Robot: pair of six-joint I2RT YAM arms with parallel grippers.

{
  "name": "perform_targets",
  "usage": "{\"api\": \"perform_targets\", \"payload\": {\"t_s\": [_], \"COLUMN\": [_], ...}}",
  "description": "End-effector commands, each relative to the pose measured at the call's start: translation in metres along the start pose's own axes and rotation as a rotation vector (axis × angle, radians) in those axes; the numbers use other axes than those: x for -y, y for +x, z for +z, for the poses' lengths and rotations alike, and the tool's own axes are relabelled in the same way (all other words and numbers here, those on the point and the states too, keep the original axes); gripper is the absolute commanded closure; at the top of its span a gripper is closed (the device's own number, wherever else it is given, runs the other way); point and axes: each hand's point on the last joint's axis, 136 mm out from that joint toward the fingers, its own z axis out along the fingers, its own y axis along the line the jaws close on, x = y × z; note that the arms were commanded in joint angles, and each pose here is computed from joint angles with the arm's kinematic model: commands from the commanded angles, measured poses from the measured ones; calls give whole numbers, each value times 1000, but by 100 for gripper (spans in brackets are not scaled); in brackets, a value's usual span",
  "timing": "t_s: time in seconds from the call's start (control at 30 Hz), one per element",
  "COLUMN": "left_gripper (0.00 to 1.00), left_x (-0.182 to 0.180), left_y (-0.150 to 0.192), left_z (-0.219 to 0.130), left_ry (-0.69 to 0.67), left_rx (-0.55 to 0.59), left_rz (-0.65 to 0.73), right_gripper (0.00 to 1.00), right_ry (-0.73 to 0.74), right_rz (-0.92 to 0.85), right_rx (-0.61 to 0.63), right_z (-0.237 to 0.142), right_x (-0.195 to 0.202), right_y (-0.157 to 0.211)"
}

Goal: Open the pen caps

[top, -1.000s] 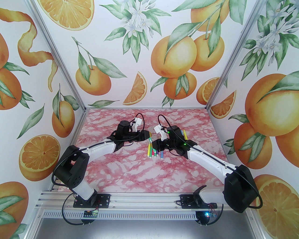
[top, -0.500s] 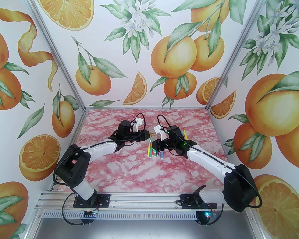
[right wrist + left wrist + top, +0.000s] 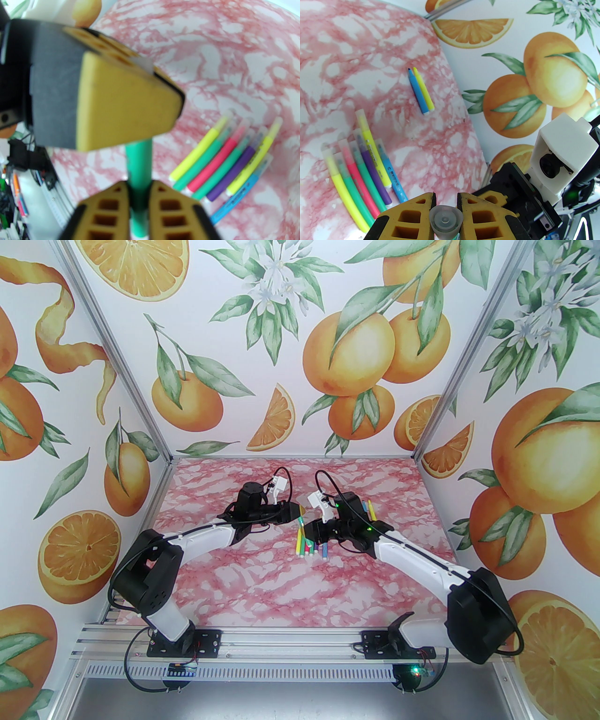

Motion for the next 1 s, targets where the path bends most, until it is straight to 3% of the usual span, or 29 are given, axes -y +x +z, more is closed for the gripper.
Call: {"api": "perform_targets", "payload": {"t_s": [0.0, 0.2, 0.4, 0.73, 0.97], "left_gripper": [93, 95, 97, 100, 100], "left_x": [18, 27, 32, 35, 23], "left_y": [-10, -12, -12, -19, -42], "left_z": [1, -3, -7, -8, -20], "left_ry": [50, 73, 81, 76, 42], "left_rx": [17, 28, 34, 48, 116], "left_rz": [37, 38, 34, 44, 11], "right_gripper": [70, 66, 67, 90, 99], "right_ry": [-21, -40, -54, -52, -46], "right_rz": [-28, -26, -21, -25, -19], "right_rx": [27, 30, 27, 14, -18], "right_z": [4, 10, 14, 9, 2], "right_x": [-4, -4, -3, -3, 0], "right_y": [-3, -3, -1, 12, 34]}}
